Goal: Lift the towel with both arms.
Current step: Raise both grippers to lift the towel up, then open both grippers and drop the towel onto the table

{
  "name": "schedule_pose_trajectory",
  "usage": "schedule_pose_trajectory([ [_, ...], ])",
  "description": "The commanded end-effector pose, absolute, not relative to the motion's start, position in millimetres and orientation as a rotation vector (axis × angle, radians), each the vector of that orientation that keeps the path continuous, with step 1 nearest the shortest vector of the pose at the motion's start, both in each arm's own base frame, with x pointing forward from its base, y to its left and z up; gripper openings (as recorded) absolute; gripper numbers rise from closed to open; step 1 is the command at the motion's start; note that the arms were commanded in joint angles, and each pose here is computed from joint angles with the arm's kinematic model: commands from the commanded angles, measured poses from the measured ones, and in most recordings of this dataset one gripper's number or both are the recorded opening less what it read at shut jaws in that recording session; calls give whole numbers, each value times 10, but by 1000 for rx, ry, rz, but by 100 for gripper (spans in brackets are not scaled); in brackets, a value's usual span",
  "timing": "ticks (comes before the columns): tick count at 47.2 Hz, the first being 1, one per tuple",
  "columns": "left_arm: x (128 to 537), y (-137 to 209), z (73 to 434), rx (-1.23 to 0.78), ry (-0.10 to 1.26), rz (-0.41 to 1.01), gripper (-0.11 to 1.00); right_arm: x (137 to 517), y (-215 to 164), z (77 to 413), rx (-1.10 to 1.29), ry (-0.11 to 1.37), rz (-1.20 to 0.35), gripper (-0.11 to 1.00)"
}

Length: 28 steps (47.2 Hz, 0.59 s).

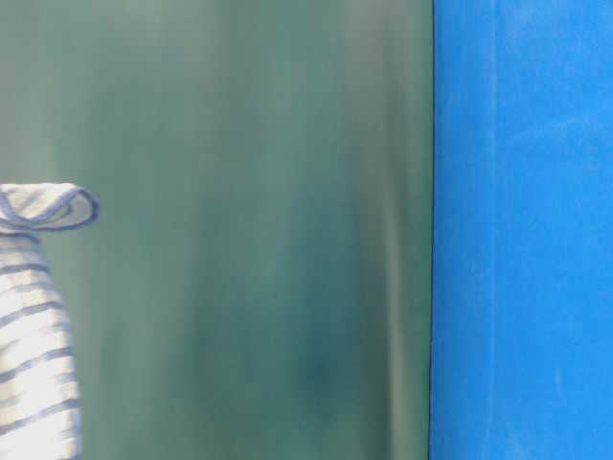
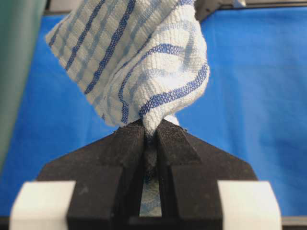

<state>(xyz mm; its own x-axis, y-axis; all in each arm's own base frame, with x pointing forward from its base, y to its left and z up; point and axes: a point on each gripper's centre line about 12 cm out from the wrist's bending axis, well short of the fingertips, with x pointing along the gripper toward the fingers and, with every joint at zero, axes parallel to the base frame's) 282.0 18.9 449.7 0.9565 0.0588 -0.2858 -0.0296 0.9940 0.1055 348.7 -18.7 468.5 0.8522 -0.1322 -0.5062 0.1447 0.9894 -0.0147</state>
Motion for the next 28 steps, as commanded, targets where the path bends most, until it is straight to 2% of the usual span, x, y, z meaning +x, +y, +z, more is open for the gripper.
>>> schedule_pose_trajectory([
  [1, 2783, 200, 4615, 104, 260, 52, 3, 3418, -178, 4838, 20, 490, -143, 8],
  [21, 2785, 200, 4612, 106, 258, 52, 5, 3427, -167, 4832, -5, 490, -133, 9],
  [24, 2786, 201, 4608, 104, 258, 52, 16, 3440, -162, 4817, -5, 493, -132, 19],
  [28, 2784, 199, 4595, 97, 259, 52, 41, 3451, -171, 4802, -16, 497, -138, 46],
])
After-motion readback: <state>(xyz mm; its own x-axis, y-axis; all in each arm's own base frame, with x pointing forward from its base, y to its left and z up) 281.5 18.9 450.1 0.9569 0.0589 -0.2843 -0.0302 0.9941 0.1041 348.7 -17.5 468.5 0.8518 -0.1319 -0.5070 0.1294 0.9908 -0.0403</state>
